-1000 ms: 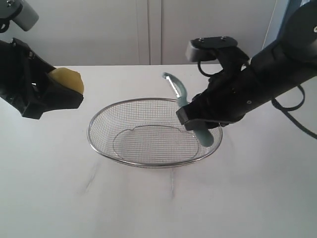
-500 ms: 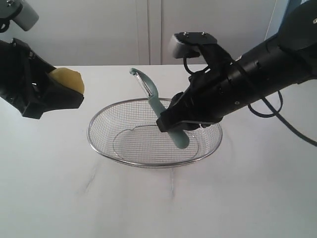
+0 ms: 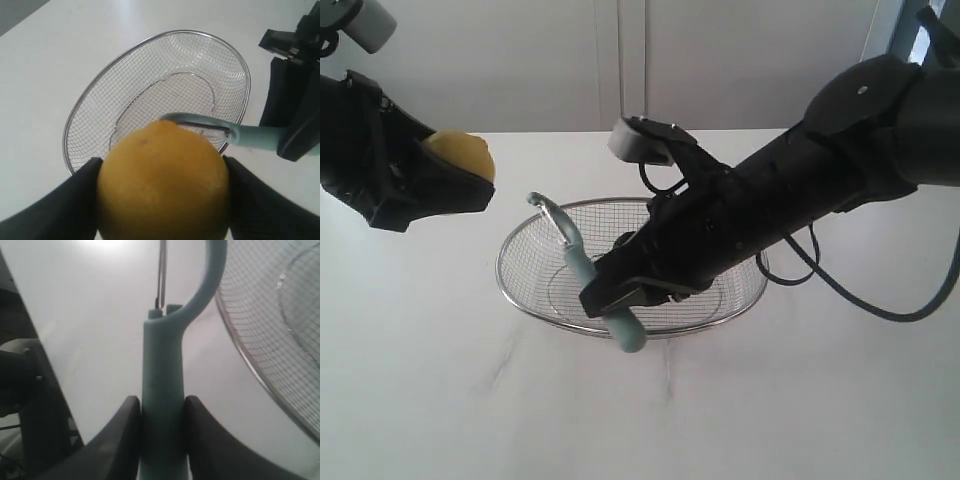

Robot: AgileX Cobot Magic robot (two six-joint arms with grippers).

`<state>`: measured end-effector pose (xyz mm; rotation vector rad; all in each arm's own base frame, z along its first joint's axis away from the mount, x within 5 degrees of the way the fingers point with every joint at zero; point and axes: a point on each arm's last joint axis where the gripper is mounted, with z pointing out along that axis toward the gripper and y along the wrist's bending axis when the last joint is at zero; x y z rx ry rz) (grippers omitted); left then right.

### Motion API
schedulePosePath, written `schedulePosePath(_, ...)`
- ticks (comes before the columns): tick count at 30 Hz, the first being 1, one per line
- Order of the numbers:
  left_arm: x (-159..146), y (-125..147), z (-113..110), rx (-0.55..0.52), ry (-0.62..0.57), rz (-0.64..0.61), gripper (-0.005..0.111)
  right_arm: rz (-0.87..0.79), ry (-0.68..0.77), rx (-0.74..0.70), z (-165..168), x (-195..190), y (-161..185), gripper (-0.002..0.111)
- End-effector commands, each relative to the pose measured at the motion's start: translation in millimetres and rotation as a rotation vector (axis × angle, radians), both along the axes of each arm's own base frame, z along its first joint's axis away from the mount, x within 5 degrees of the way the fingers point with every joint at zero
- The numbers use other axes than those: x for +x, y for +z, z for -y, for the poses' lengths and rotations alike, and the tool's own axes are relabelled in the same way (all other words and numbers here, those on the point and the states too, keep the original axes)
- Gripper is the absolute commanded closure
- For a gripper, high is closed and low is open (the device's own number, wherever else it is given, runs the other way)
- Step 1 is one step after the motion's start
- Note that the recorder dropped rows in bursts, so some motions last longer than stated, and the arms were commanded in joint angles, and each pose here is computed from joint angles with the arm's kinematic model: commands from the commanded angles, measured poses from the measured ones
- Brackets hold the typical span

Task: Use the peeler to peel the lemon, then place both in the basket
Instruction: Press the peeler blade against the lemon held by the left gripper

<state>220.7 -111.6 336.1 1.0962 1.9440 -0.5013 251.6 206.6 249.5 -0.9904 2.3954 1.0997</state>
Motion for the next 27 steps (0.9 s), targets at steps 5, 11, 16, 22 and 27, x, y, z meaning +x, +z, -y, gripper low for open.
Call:
schedulePosePath(5,-3,3,6,-0.094,-0.017,-0.014,0.107,0.004,0.045,0.138,-9,-2,16,0.108)
schedulePosePath(11,-14,-2,25,-0.021,-0.158,0.060,0.107,0.022,-0.005,0.137,-9,3,16,0.108)
schedulePosePath(16,-13,-4,29,0.057,-0.132,0.114,0.107,-0.051,-0.001,0.157,-15,5,5,0.108)
schedulePosePath(22,-12,-5,28,0.074,-0.132,0.127,0.107,-0.065,-0.007,0.171,-16,5,5,0.108)
schedulePosePath(27,-12,-5,28,0.073,-0.131,0.125,0.107,-0.065,-0.007,0.171,-16,5,5,0.108)
